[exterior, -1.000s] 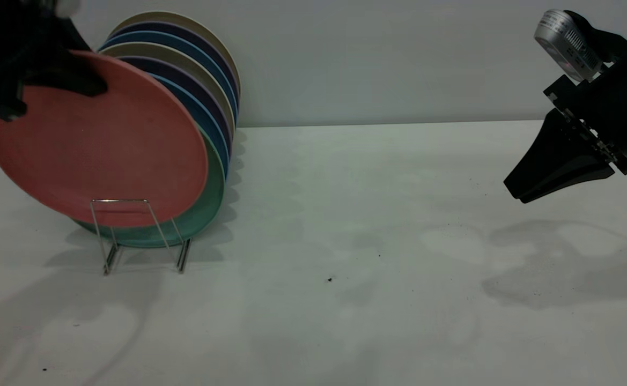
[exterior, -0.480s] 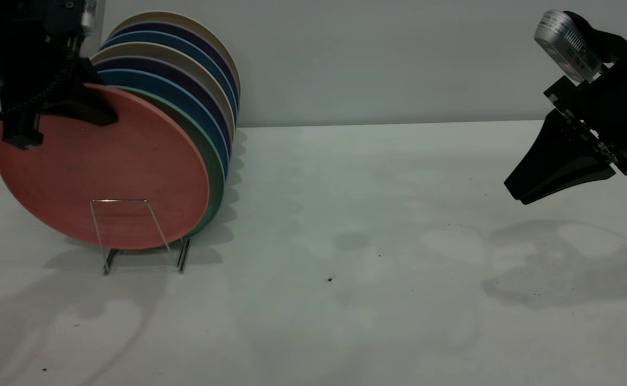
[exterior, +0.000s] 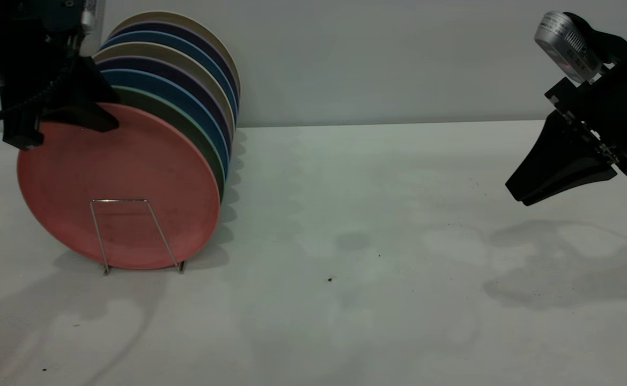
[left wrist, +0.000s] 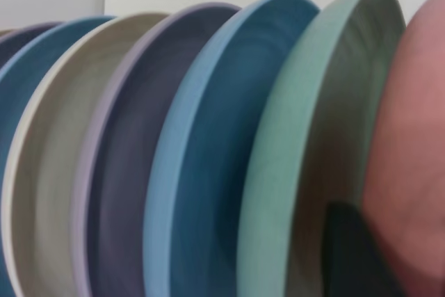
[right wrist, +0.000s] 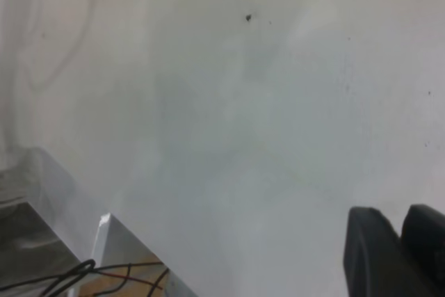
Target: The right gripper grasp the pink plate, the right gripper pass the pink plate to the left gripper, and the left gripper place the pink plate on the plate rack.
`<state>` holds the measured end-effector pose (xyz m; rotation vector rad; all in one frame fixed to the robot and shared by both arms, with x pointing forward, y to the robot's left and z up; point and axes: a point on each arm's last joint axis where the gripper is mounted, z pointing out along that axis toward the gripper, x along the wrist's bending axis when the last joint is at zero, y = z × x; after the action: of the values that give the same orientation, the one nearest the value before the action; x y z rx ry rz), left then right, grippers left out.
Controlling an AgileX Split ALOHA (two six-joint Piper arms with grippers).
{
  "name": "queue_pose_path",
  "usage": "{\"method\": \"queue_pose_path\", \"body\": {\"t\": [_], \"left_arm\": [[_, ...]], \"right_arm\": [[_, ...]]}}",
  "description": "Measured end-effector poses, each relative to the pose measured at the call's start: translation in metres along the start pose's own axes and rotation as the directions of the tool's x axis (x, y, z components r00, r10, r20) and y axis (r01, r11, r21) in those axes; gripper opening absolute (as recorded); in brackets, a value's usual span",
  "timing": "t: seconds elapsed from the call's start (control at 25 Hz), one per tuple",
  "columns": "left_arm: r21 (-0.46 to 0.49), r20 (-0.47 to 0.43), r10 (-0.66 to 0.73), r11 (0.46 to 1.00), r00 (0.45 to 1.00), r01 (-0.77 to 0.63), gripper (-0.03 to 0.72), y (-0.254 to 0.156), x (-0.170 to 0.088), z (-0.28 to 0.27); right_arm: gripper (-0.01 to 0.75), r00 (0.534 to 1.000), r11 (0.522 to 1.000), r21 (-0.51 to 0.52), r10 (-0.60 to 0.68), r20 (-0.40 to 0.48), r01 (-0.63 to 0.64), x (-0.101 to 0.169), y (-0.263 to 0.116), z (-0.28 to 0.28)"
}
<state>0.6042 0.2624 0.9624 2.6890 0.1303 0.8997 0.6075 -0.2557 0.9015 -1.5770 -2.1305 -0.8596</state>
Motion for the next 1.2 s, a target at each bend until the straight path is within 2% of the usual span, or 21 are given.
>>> {"method": "queue_pose_path", "body": {"t": [0.16, 0.28, 0.48, 0.68, 0.8, 0.88, 0.96, 1.0, 1.04, 1.08, 1.12, 1.16, 1.2], "left_arm": [[0.002, -0.004, -0.026, 1.000, 1.000, 0.026, 0.521, 0.000, 0.000, 0.000], [-0.006, 0.003, -0.041, 0.999, 0.999, 0.041, 0.587, 0.001, 0.000, -0.002], [-0.045, 0.001, -0.081, 0.996, 0.997, 0.081, 0.604, 0.010, 0.004, -0.021], [-0.106, 0.055, -0.083, 0.990, 0.995, 0.089, 0.585, 0.023, 0.003, -0.048], [-0.124, 0.053, -0.230, 0.964, 0.972, 0.235, 0.568, 0.030, 0.006, -0.068], [-0.132, 0.034, -0.411, 0.902, 0.911, 0.412, 0.563, 0.033, 0.010, -0.082], [-0.136, 0.024, -0.621, 0.775, 0.784, 0.618, 0.562, 0.029, 0.015, -0.097], [-0.128, 0.025, -0.743, 0.661, 0.669, 0.739, 0.562, 0.025, 0.016, -0.104], [-0.114, 0.013, -0.811, 0.579, 0.584, 0.807, 0.562, 0.018, 0.017, -0.110], [-0.089, 0.013, -0.878, 0.475, 0.478, 0.876, 0.562, 0.012, 0.017, -0.114], [-0.052, -0.003, -0.914, 0.405, 0.406, 0.913, 0.562, 0.005, 0.015, -0.119], [-0.006, -0.029, -0.952, 0.304, 0.304, 0.953, 0.562, -0.002, 0.012, -0.123], [0.038, -0.072, -0.968, 0.238, 0.240, 0.970, 0.562, -0.010, 0.009, -0.127]], "right_arm": [[0.100, 1.000, 1.000, 0.004, 0.000, 0.003, 0.000, 0.000, 0.000, 0.000], [0.103, 1.000, 1.000, 0.004, 0.000, 0.003, 0.000, 0.000, 0.000, 0.000], [0.109, 1.000, 1.000, 0.012, -0.007, 0.010, 0.007, -0.001, -0.001, 0.000], [0.114, 1.000, 1.000, 0.017, -0.013, 0.017, 0.013, -0.002, -0.002, 0.000], [0.116, 1.000, 1.000, 0.018, 0.006, 0.019, -0.006, -0.002, -0.002, 0.000], [0.118, 0.999, 0.999, 0.024, 0.022, 0.032, -0.023, -0.002, -0.002, -0.001], [0.118, 0.996, 0.999, 0.025, 0.039, 0.085, -0.041, -0.003, -0.002, -0.005], [0.118, 0.991, 0.999, 0.034, 0.027, 0.128, -0.031, -0.002, -0.002, -0.008], [0.119, 0.984, 0.999, 0.033, 0.025, 0.177, -0.032, 0.000, -0.002, -0.013], [0.118, 0.972, 0.999, 0.042, 0.017, 0.235, -0.028, 0.002, -0.002, -0.018], [0.118, 0.956, 0.999, 0.048, 0.007, 0.294, -0.022, 0.007, -0.002, -0.024], [0.119, 0.935, 0.998, 0.055, -0.017, 0.354, -0.003, 0.013, -0.001, -0.030], [0.119, 0.914, 0.999, 0.048, -0.014, 0.406, -0.006, 0.020, -0.001, -0.038]]}}
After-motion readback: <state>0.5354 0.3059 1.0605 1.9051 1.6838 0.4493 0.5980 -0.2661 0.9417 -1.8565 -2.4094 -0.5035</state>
